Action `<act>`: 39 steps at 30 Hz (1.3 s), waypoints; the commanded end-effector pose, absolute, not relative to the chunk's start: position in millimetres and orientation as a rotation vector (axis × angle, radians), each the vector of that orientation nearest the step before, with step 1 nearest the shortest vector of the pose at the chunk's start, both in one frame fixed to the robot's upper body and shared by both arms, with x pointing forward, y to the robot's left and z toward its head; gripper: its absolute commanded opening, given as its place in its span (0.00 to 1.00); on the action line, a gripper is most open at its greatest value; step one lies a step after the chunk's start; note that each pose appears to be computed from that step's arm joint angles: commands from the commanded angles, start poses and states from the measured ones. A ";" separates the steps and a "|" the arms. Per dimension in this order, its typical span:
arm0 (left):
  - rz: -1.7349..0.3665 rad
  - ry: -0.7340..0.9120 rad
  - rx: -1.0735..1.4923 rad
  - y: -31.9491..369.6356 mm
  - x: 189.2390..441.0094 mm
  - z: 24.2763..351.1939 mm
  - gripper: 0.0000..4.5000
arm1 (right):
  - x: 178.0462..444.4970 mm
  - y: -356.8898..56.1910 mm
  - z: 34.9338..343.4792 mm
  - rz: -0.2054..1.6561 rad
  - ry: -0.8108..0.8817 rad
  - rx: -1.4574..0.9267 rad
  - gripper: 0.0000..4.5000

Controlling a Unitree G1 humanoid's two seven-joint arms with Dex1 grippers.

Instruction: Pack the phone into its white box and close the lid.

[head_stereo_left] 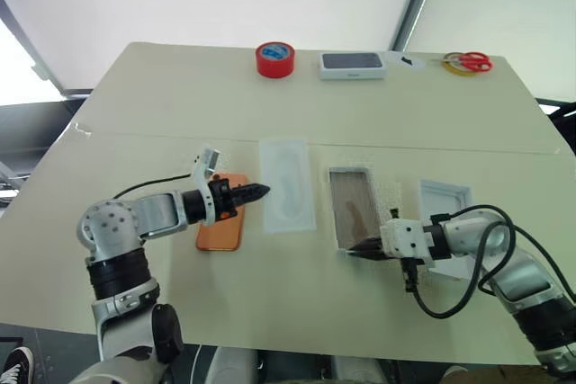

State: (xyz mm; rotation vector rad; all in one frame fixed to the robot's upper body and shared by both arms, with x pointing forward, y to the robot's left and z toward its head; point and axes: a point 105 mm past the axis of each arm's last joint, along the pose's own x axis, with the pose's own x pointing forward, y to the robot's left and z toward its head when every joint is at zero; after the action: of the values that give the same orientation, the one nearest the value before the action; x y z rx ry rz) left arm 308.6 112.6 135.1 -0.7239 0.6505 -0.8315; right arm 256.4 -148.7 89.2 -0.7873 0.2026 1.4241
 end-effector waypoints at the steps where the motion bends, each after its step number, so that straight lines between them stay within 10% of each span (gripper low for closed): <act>1: -0.856 0.605 -0.735 111.2 309.7 147.7 0.00 | 259.0 -141.2 93.6 1.430 0.170 -0.813 0.01; 18: -0.859 0.579 -0.730 86.9 325.7 155.9 0.00 | 284.1 -93.4 103.6 1.301 0.221 -0.661 0.01; 25: -0.861 0.594 -0.709 85.0 325.3 150.5 0.00 | 262.0 -95.0 118.9 1.388 0.182 -0.629 0.60; 39: -0.983 0.676 -0.639 49.6 341.5 135.2 0.00 | 308.9 -190.3 148.7 1.030 0.147 -0.710 0.60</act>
State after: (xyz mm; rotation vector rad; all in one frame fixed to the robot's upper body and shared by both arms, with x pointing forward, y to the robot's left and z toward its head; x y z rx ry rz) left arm 337.3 53.1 123.2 -0.6422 0.7209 -0.9477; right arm 306.8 -192.3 133.0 -0.6848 0.2239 1.0404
